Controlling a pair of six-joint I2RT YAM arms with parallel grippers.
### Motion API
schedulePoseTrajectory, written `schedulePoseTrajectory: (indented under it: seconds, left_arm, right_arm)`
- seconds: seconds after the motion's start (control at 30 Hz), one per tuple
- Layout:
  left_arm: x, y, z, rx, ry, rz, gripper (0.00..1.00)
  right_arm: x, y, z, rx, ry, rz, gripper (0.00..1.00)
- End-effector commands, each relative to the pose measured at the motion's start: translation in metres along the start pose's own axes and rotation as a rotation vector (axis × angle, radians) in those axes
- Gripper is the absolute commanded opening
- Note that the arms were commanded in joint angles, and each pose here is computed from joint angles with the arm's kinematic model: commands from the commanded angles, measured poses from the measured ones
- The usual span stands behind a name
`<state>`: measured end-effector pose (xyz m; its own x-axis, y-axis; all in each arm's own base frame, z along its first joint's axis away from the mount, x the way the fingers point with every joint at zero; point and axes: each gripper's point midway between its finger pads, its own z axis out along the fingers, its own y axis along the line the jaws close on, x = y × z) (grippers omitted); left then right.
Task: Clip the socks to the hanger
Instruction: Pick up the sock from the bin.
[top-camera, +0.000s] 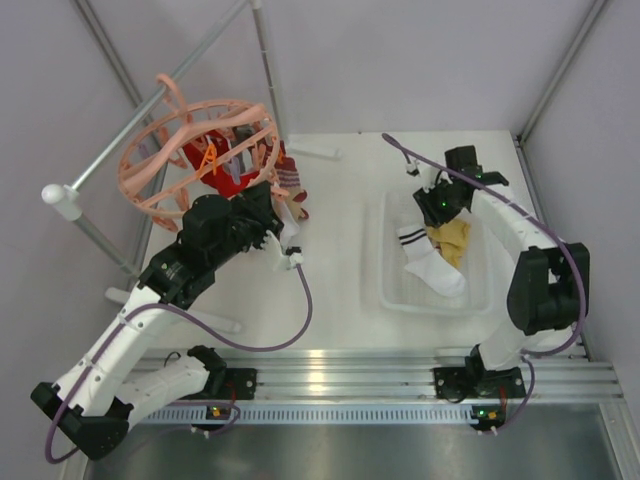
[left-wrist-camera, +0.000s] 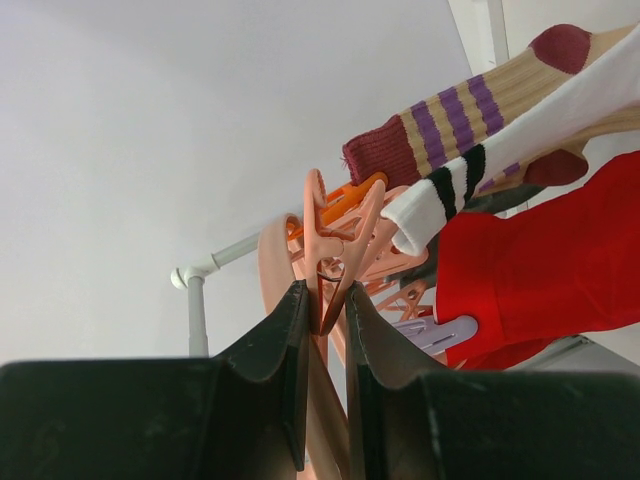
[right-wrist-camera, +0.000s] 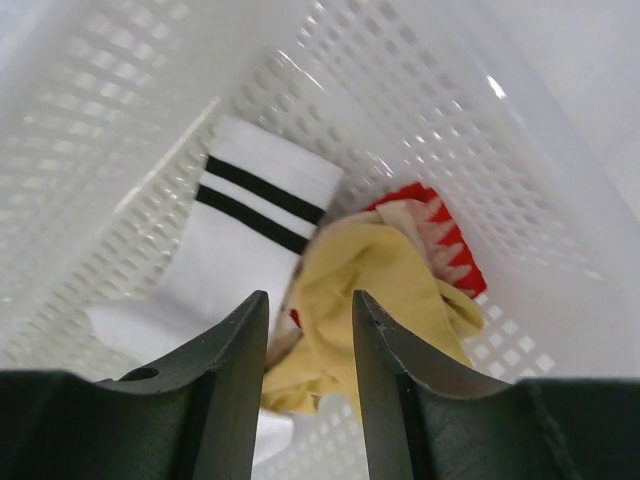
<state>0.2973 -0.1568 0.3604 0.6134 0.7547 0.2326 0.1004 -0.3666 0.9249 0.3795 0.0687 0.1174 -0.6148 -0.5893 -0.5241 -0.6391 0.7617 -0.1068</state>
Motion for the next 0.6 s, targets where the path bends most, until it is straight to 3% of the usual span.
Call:
schedulePoseTrajectory:
  seconds: [0.0,0.23,0.57]
  left_arm:
    - [-0.003,0.009,-0.003,-0.05,-0.02,-0.035,0.0]
    - [-0.003,0.011,-0.005,-0.053,-0.02,-0.037,0.0]
    - [-0.003,0.008,-0.002,-0.05,-0.02,-0.045,0.0]
  right_arm:
    - [-0.015,0.027,-0.001,-0.017,-0.035,0.062,0.38]
    - [0.005,0.033,0.045,0.001,0.061,0.13,0.38]
    - [0.009,0.052,0.088,-0.09,0.074,0.204,0.36]
